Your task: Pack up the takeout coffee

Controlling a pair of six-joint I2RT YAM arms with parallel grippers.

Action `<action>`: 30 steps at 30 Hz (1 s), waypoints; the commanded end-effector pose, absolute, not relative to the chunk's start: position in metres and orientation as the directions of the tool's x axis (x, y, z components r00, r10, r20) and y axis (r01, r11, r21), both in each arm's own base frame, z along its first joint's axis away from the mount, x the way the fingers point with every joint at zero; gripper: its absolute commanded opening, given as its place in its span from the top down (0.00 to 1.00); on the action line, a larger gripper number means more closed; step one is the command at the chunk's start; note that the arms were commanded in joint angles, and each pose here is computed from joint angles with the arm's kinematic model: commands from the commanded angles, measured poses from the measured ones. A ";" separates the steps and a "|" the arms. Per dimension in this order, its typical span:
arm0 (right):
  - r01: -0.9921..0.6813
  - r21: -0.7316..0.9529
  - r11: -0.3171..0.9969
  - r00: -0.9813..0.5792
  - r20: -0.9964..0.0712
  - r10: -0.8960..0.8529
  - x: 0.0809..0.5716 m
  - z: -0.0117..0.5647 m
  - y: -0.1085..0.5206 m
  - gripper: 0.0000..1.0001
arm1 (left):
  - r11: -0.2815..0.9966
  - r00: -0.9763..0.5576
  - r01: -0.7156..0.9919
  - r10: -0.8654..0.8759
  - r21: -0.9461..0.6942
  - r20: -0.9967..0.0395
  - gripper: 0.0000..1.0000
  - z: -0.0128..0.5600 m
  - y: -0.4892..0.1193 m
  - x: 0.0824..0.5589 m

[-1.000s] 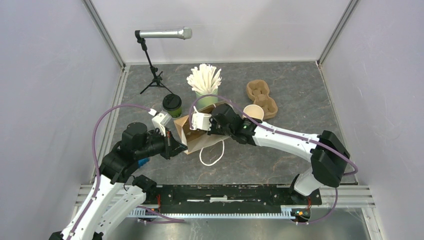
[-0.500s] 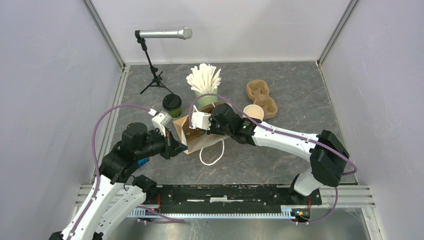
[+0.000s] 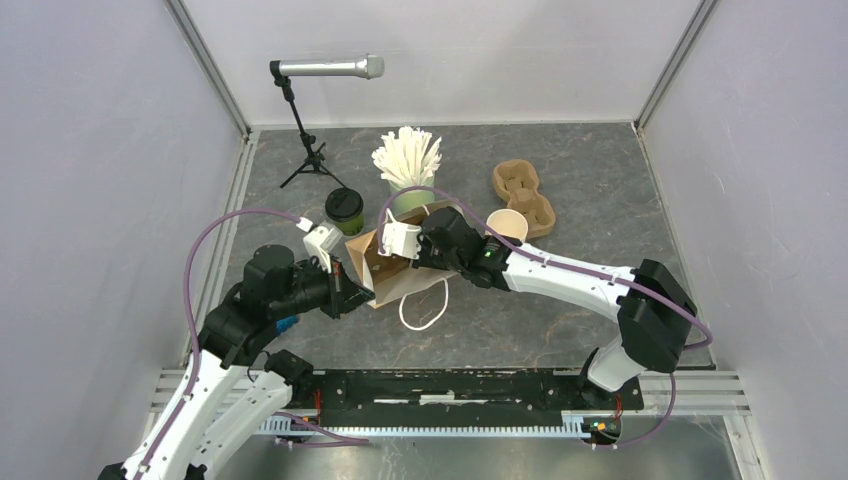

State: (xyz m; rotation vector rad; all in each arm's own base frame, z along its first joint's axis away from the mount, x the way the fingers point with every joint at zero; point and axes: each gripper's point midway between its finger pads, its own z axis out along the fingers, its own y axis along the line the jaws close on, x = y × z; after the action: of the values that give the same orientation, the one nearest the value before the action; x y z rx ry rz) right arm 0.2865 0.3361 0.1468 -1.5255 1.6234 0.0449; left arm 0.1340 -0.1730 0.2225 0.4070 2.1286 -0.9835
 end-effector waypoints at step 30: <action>-0.884 -0.431 0.179 0.182 -0.671 -0.719 0.241 0.216 0.316 0.38 | 0.585 -0.696 0.532 -0.110 -0.612 -0.709 0.98 0.283 -0.188 0.135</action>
State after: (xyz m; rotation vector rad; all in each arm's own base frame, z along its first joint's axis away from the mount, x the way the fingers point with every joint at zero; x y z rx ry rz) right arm 0.2502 0.3082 0.1789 -1.5866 1.6441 0.1358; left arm 0.1402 -0.1815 0.2486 0.3326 2.1491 -1.0437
